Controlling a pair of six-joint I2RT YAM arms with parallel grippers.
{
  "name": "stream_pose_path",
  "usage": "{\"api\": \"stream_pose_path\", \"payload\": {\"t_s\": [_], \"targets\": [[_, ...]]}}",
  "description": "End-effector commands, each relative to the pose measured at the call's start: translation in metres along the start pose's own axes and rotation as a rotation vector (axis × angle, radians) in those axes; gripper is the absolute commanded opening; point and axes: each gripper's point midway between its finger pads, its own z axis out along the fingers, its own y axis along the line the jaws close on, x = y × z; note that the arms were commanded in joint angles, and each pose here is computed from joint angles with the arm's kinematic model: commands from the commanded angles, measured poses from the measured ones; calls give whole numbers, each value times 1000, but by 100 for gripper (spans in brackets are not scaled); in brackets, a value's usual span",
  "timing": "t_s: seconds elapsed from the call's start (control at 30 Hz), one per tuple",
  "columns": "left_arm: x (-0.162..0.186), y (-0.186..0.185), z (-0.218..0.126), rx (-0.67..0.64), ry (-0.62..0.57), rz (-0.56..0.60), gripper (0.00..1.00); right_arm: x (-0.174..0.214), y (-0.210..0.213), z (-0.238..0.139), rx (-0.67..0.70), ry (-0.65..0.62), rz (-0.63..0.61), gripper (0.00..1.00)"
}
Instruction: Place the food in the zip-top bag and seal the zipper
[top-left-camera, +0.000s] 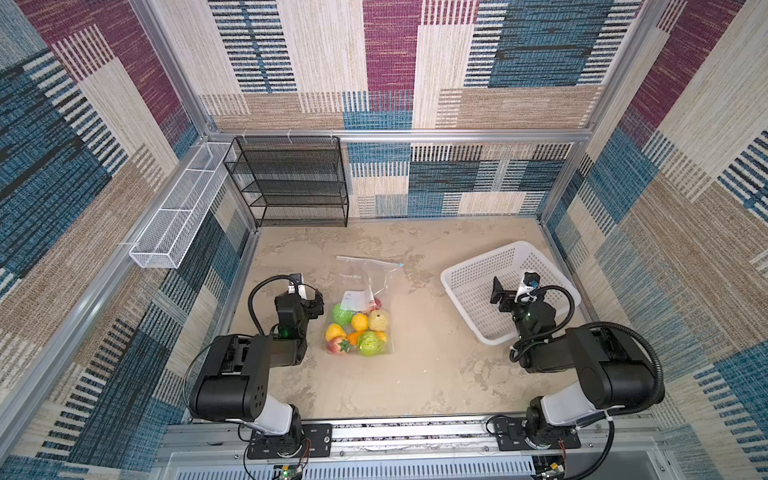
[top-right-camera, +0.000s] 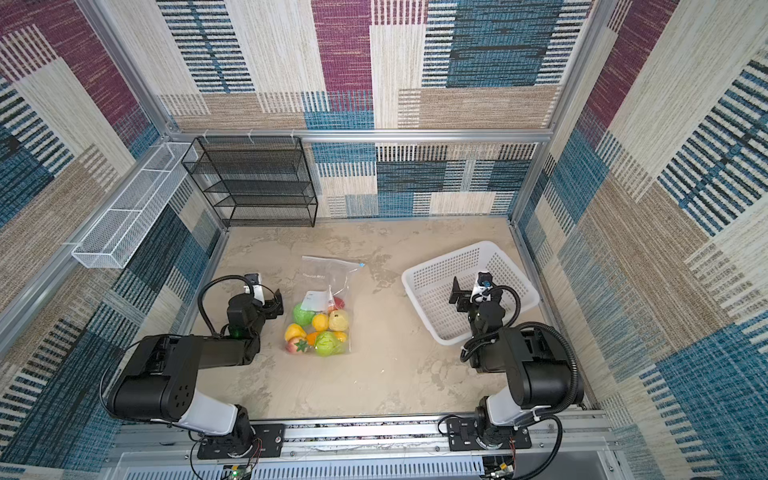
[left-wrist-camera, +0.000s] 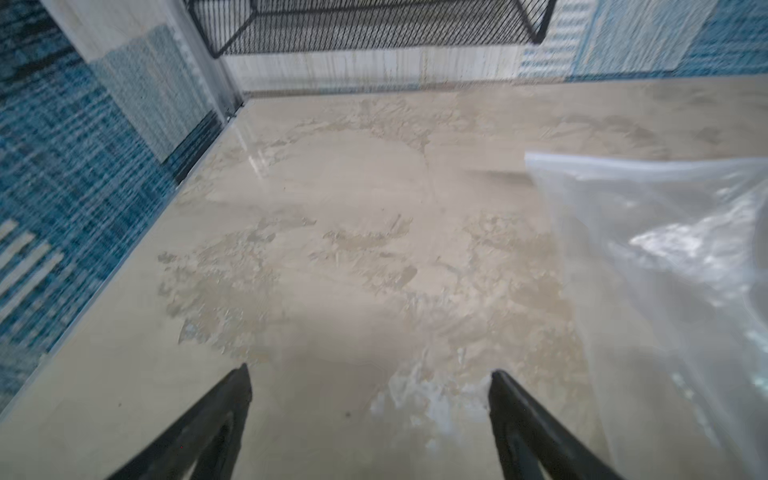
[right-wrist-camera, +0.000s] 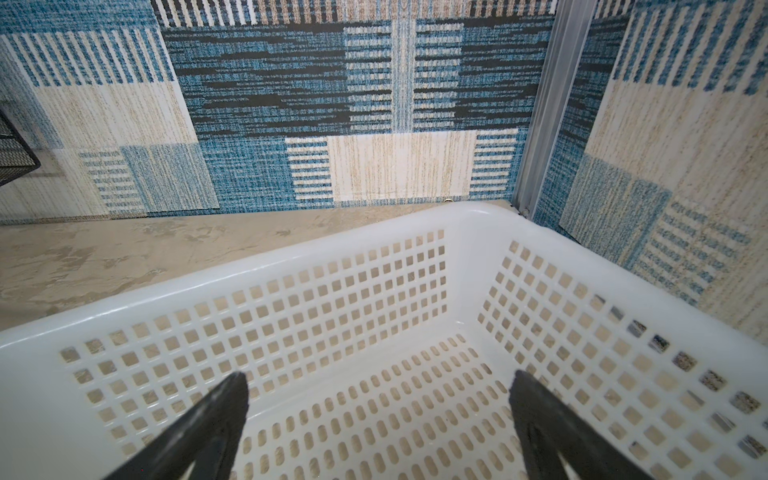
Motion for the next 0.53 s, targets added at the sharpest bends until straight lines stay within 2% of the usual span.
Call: {"api": "stream_pose_path", "payload": {"t_s": [0.0, 0.07, 0.5], "targets": [[-1, -6, 0, 43, -2, 7, 95, -9, -1, 0, 7, -39, 5, 99], [-3, -6, 1, 42, -14, 7, 99, -10, -1, 0, 6, -41, 6, 99], [-2, -5, 3, 33, 2, 9, 99, -9, -1, 0, 5, -39, 6, 99]]}}
